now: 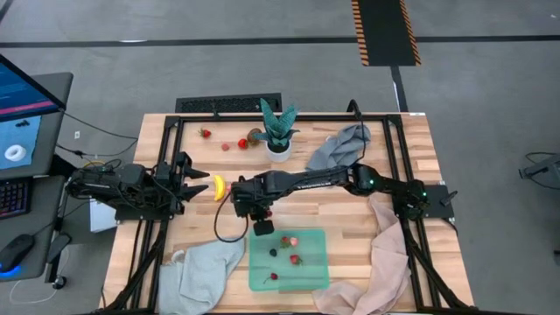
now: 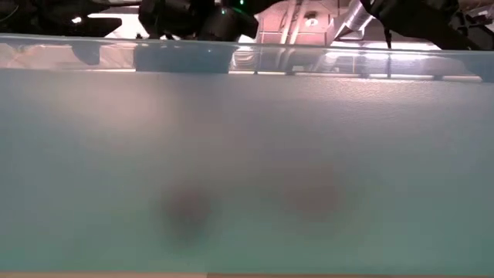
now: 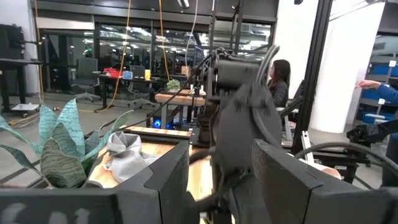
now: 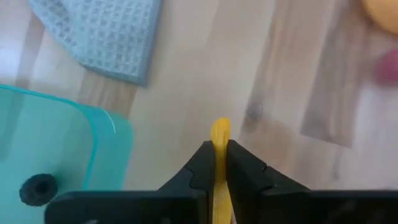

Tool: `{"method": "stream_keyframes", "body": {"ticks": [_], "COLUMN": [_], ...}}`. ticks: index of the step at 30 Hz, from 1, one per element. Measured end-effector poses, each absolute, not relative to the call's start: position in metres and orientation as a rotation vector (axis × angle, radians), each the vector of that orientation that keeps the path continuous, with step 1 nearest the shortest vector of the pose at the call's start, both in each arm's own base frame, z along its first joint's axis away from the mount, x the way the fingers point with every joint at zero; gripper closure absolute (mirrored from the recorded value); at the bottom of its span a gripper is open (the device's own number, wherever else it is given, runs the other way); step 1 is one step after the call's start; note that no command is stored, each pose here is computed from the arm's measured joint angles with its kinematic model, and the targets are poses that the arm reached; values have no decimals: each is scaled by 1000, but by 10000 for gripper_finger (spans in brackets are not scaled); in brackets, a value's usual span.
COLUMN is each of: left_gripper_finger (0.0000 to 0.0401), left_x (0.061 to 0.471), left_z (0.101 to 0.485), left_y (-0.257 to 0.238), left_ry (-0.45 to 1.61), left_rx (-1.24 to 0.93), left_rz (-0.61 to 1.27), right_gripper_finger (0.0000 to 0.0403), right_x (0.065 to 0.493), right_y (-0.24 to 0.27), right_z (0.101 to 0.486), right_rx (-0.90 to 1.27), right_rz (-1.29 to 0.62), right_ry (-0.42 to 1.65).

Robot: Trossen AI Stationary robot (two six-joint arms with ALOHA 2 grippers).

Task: Pick and placing Produce into tupperware
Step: Put the yellow chili pepper into the green bin

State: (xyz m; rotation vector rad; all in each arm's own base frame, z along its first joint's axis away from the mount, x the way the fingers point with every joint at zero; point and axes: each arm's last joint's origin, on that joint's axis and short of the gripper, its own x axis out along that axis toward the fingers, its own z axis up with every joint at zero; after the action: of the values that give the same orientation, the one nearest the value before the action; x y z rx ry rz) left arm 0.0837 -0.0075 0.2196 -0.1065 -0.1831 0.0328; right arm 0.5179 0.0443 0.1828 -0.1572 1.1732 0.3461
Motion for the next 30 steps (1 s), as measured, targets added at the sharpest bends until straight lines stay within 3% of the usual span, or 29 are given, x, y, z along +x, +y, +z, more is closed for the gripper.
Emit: {"method": "stream_keyframes", "body": {"ticks": [13,20,30], "left_gripper_finger": [234,234,234], "left_x": [84,83,84], "left_z": [220,220,218], "left_y": [-6,-6,-6], "left_ry": [-193,-193,-172], "left_rx": [-128,-140,-198], "left_rz": [72,88,84], "right_gripper_finger": [346,343,312], "right_x": [503,493,488], "right_y": [83,131,144], "right_z": [225,226,221], "right_rx": [-158,-120,25], "right_rz": [346,419,350], "right_ry": [1136,1142,1194]}}
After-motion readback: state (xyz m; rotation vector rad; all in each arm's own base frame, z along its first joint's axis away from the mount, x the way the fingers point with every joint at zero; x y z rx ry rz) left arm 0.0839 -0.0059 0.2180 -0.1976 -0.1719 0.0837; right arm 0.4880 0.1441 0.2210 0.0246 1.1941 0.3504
